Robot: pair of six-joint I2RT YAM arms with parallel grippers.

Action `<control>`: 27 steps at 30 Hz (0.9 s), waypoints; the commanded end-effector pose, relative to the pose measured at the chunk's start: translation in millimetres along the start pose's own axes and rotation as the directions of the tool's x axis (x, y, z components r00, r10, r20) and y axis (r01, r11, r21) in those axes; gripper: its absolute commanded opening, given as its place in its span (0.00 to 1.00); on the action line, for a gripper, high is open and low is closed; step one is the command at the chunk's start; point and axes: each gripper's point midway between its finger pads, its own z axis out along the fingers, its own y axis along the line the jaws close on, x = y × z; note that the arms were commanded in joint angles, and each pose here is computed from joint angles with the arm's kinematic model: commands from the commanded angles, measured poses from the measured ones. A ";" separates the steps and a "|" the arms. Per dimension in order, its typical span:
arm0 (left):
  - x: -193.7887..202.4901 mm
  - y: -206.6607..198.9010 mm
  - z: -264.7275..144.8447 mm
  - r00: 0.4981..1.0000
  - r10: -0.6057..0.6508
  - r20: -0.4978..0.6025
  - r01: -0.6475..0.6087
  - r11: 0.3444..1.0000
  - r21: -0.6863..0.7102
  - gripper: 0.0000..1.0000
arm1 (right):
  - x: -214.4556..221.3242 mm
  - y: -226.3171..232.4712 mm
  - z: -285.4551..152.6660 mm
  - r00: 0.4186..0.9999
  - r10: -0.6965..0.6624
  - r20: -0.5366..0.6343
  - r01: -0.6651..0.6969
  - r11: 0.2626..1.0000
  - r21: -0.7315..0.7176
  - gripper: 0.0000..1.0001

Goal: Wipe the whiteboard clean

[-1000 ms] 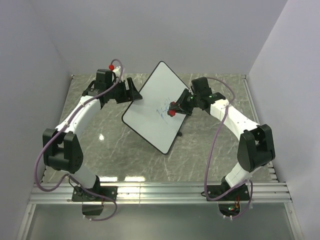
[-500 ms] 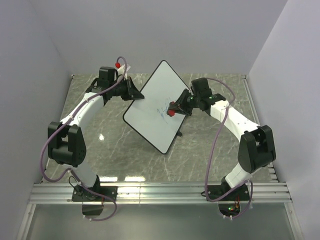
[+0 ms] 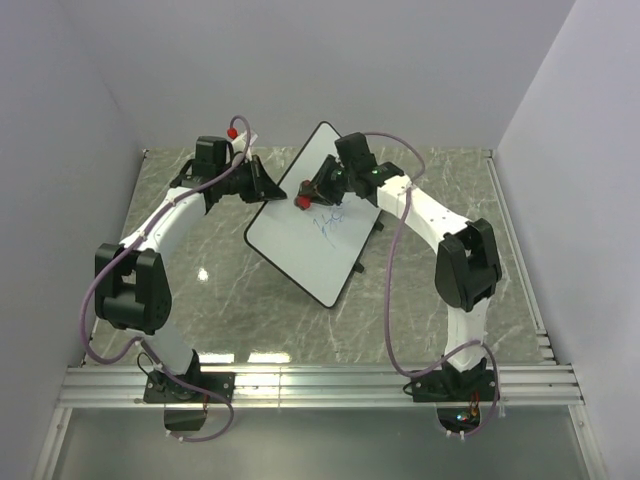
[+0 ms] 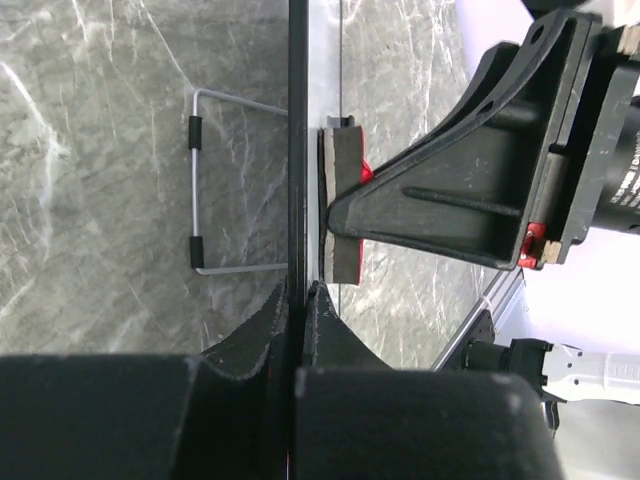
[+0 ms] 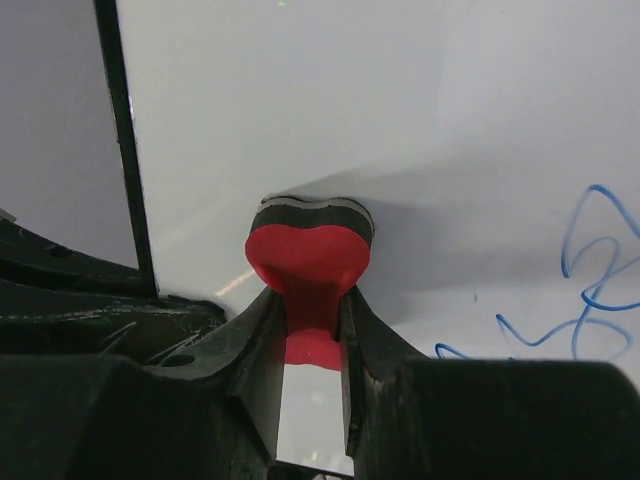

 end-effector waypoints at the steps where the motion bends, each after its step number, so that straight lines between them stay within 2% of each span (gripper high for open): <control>1: 3.4 6.3 -2.5 0.997 0.074 0.006 -0.073 0.996 -0.040 0.00 | 14.5 -24.1 3.9 0.999 0.037 -0.012 -0.036 0.994 0.099 0.00; 5: 3.6 5.2 -3.9 0.997 0.076 0.009 -0.076 0.996 -0.039 0.00 | 33.9 -65.5 3.7 0.999 0.045 -0.030 -0.039 0.981 0.190 0.00; 10: 4.1 4.7 -3.7 0.997 0.070 0.009 -0.070 0.997 -0.036 0.00 | 68.8 -139.9 -7.1 0.995 0.068 -0.071 -0.036 0.922 0.385 0.00; 15: 3.1 4.4 -3.3 0.997 0.073 0.009 -0.072 0.997 -0.034 0.00 | 108.3 -188.7 -13.6 0.985 0.113 -0.132 -0.043 0.893 0.447 0.00; 22: 3.9 4.2 -2.0 0.997 0.072 0.003 -0.072 0.997 -0.031 0.00 | 116.2 -195.3 -11.9 0.977 0.132 -0.170 -0.037 0.882 0.470 0.00; 26: 3.7 5.1 -2.3 0.997 0.072 0.003 -0.072 0.997 -0.033 0.00 | 100.1 -173.5 -4.6 0.980 0.114 -0.163 -0.034 0.902 0.429 0.00; 27: 3.9 4.3 -2.6 0.997 0.074 0.004 -0.073 0.997 -0.033 0.00 | 83.2 -155.1 1.5 0.986 0.092 -0.140 -0.029 0.916 0.400 0.00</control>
